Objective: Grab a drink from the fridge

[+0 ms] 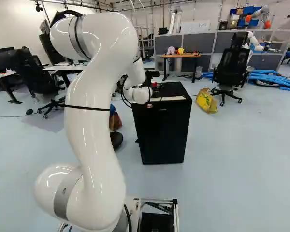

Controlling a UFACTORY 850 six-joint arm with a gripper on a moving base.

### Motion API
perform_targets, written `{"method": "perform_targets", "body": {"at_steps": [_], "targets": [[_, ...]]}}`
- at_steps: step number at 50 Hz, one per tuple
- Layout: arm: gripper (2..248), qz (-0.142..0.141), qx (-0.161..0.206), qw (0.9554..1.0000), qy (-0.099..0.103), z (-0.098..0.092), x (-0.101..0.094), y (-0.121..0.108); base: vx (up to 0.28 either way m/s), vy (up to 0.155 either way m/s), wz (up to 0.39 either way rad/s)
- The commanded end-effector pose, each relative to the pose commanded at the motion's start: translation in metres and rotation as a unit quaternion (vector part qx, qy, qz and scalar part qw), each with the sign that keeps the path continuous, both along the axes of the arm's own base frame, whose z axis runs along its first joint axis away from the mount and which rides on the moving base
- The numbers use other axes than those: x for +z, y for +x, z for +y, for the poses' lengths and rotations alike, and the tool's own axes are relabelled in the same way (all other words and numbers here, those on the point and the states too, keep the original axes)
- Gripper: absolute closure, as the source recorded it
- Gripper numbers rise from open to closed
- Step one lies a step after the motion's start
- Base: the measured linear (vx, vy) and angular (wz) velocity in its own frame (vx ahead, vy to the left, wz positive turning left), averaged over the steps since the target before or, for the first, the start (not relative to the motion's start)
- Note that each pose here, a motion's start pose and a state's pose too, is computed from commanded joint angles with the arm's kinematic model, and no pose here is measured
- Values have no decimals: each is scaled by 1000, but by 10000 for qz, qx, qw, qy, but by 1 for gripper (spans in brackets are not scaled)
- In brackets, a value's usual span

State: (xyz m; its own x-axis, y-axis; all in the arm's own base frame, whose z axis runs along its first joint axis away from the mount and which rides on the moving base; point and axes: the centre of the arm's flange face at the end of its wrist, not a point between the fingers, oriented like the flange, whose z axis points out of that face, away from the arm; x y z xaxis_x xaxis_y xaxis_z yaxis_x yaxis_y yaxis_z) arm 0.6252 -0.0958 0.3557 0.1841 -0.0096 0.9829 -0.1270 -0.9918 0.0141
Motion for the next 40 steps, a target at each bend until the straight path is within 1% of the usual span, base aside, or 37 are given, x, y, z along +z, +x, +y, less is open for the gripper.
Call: {"method": "perform_targets", "body": {"at_steps": [2,3,7,8,13,14,18,19,23,24,31,40], "targets": [[3,0,0,10000,0,0,0,0,0,0,0],[16,0,0,10000,0,0,0,0,0,0,0],[16,0,0,10000,0,0,0,0,0,0,0],[55,0,0,10000,0,0,0,0,0,0,0],[55,0,0,10000,0,0,0,0,0,0,0],[93,0,0,10000,0,0,0,0,0,0,0],[93,0,0,10000,0,0,0,0,0,0,0],[132,0,0,10000,0,0,0,0,0,0,0],[132,0,0,10000,0,0,0,0,0,0,0],[150,0,0,10000,0,0,0,0,0,0,0],[150,-5,0,10000,-1,0,1,0,0,0,0],[150,-65,0,10000,-10,0,9,0,0,0,0]]}}
